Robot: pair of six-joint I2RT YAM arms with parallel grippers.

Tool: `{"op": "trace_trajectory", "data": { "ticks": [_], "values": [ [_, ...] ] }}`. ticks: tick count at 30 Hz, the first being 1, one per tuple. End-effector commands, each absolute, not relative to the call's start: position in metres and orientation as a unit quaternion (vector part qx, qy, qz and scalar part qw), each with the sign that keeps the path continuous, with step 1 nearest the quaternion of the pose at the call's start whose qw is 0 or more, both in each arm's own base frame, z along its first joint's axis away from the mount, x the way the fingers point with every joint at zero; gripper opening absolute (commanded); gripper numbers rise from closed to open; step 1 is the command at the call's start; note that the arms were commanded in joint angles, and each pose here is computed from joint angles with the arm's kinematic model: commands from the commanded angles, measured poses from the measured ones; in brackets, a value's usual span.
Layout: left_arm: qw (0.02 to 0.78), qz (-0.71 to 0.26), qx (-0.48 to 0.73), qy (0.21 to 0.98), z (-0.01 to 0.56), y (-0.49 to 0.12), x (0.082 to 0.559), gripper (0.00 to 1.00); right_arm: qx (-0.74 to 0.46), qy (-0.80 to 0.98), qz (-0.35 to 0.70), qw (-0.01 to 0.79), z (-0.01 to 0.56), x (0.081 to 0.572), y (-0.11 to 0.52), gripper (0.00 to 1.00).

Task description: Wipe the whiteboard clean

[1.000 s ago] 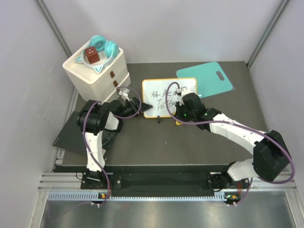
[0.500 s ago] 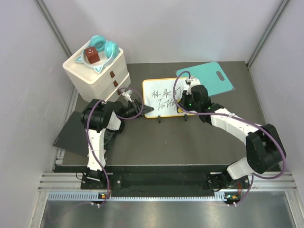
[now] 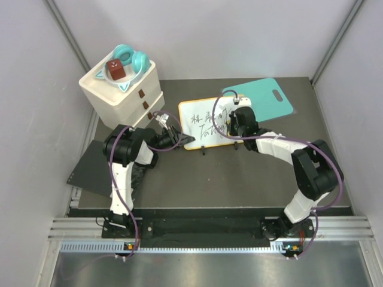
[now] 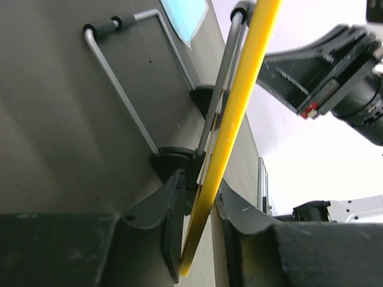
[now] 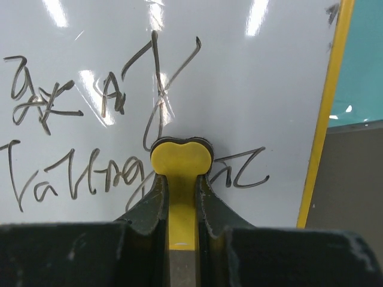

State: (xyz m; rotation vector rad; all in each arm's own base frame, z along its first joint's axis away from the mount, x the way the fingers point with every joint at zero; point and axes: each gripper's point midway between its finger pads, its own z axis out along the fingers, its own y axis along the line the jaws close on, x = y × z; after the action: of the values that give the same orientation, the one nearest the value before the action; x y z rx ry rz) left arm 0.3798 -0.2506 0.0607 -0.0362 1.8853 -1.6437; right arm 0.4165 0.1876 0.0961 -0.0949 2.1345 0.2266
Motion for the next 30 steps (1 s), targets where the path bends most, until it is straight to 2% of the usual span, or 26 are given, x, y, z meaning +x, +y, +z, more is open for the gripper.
{"op": "trace_trajectory", "data": {
  "ticks": [1,7,11,15,20,22,30],
  "values": [
    [0.381,-0.637,0.078,0.666,0.085,-0.253,0.368,0.21,-0.038,0.839,0.086,0.537,0.116,0.447,0.206,0.0],
    [0.371,-0.638,0.097,0.668,0.085,-0.258,0.362,0.22,-0.11,0.814,0.107,0.56,0.107,0.423,0.273,0.0],
    [0.367,-0.649,0.106,0.657,0.092,-0.26,0.361,0.21,-0.139,0.81,0.159,0.547,0.091,0.401,0.318,0.0],
    [0.362,-0.653,0.112,0.656,0.094,-0.263,0.358,0.21,-0.154,0.809,0.164,0.543,0.077,0.391,0.343,0.0],
    [0.356,-0.659,0.119,0.652,0.096,-0.263,0.356,0.21,-0.124,0.806,0.071,0.574,0.084,0.411,0.312,0.0],
    [0.353,-0.661,0.12,0.651,0.096,-0.264,0.355,0.21,-0.108,0.822,0.036,0.559,0.083,0.42,0.297,0.0],
    [0.35,-0.663,0.124,0.651,0.097,-0.264,0.352,0.21,0.048,0.867,0.037,0.495,0.067,0.442,0.198,0.0]
  ]
}}
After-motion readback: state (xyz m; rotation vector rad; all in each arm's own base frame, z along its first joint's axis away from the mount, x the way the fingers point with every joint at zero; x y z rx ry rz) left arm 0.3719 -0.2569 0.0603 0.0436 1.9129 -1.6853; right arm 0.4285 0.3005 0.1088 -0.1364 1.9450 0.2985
